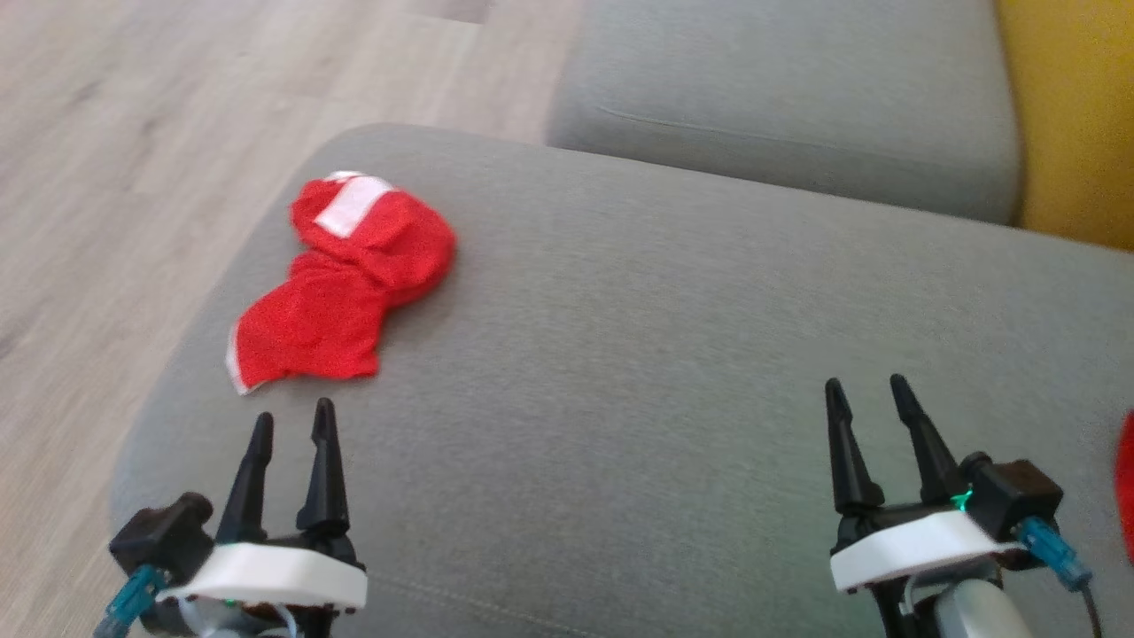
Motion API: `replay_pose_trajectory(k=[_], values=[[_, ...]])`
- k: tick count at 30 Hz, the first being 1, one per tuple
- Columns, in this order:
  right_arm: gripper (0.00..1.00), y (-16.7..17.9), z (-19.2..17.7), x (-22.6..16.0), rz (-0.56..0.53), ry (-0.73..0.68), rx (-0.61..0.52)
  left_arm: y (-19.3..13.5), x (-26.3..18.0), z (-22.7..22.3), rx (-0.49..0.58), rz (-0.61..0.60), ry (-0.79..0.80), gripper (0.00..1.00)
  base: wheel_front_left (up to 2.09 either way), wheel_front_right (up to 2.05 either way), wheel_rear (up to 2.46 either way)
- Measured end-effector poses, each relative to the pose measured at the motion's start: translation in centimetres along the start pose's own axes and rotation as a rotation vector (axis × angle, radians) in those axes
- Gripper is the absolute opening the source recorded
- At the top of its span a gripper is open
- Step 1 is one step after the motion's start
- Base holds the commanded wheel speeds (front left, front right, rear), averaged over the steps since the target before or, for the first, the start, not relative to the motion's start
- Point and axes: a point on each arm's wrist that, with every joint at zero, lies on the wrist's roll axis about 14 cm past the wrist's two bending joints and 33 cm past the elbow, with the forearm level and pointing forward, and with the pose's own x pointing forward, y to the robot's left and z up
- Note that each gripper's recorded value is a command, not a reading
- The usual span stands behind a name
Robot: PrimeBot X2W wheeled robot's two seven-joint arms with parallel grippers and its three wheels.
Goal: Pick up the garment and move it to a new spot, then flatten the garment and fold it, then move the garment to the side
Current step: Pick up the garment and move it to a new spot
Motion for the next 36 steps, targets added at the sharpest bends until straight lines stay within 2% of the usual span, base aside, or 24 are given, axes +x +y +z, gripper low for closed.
replay_pose_trajectory(k=[8, 14, 26, 31, 36], values=[[1.0, 4.0, -0.5, 1.4, 0.122, 0.02, -0.005, 3.7, -2.3, 2.2, 0.011, 0.117, -0.071, 1.0, 0.0, 0.0, 0.0], [1.0, 5.2, -0.5, 1.8, 0.159, 0.023, -0.001, 5.3, -4.0, 2.0, 0.017, 0.173, -0.067, 1.0, 0.0, 0.0, 0.0], [1.0, 3.9, -1.8, 0.9, 0.117, 0.056, 0.019, 6.7, -3.2, 2.0, 0.03, 0.207, -0.058, 1.0, 0.0, 0.0, 0.0], [1.0, 2.8, -2.8, 1.0, 0.095, 0.08, 0.009, 7.6, -0.8, 1.3, 0.055, 0.224, -0.023, 1.0, 0.0, 0.0, 0.0], [1.0, 1.0, -3.0, 2.2, 0.062, 0.074, -0.015, 9.5, 2.5, -1.4, 0.117, 0.255, 0.107, 1.0, 0.0, 0.0, 0.0]])
